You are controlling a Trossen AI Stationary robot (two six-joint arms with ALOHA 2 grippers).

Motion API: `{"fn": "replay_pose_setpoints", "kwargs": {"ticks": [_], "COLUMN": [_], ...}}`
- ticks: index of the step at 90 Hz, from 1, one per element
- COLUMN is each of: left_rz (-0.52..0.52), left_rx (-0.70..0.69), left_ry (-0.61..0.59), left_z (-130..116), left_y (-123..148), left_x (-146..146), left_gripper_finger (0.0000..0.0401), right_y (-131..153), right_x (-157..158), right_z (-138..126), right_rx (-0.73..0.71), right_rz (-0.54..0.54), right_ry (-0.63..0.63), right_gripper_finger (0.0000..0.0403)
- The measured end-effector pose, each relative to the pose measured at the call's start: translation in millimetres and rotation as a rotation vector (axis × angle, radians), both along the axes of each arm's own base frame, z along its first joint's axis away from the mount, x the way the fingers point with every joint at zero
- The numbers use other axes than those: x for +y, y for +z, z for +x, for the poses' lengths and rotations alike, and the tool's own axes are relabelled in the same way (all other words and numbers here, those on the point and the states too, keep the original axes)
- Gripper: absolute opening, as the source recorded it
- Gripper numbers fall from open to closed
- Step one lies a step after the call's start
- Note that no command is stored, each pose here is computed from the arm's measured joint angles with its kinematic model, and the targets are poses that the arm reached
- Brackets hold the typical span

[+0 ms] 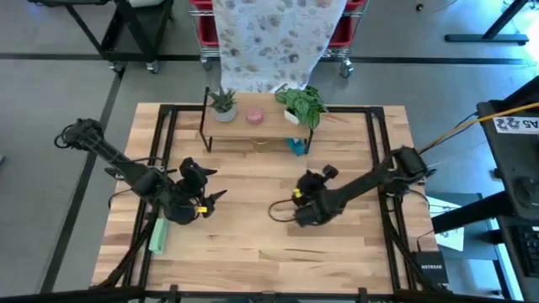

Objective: Stock shelves
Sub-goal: Move the blue tape dispenser under the desk shelf

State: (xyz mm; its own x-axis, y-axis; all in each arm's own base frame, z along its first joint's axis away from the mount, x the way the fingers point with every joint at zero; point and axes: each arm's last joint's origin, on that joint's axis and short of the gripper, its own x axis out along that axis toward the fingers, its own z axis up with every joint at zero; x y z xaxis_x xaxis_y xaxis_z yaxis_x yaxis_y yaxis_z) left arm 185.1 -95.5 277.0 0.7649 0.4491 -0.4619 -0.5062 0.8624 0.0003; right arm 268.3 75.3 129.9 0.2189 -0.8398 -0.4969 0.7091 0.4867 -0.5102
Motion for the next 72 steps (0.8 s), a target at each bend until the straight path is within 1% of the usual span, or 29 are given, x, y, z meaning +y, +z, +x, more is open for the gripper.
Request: {"fn": "replay_pose_setpoints", "kwargs": {"ticks": [6,13,24,33,49,72], "left_rz": [0.000,0.000,0.001,0.001,0.001,-0.006], "left_rx": [0.000,0.000,-0.002,-0.004,-0.003,-0.006], "left_ry": [0.000,0.000,0.002,0.002,0.002,0.002], "left_z": [0.0,0.0,0.0,0.1,0.1,0.3], "left_y": [0.0,0.0,0.1,0.2,0.2,0.3], "left_x": [0.0,0.0,0.0,0.0,0.0,-0.2], "left_gripper_finger": [0.0336,0.0336,0.0336,0.0336,0.0336,0.0336], "right_y": [-12.8,-28.6,-43.9,-48.0,-52.4,-49.1], "right_x": [-3.5,-5.7,-15.5,-30.6,-60.4,-78.3], "right_z": [-11.9,-16.4,-8.5,1.9,16.4,32.6], "right_rx": [-0.094,-0.246,-0.410,-0.498,-0.590,-0.593], "right_rz": [0.034,0.081,0.101,0.093,0.082,0.063], "right_ry": [-0.030,-0.040,-0.025,-0.066,-0.215,-0.285], "right_gripper_finger": [0.0000,0.0000,0.0000,0.0000,0.0000,0.0000]}}
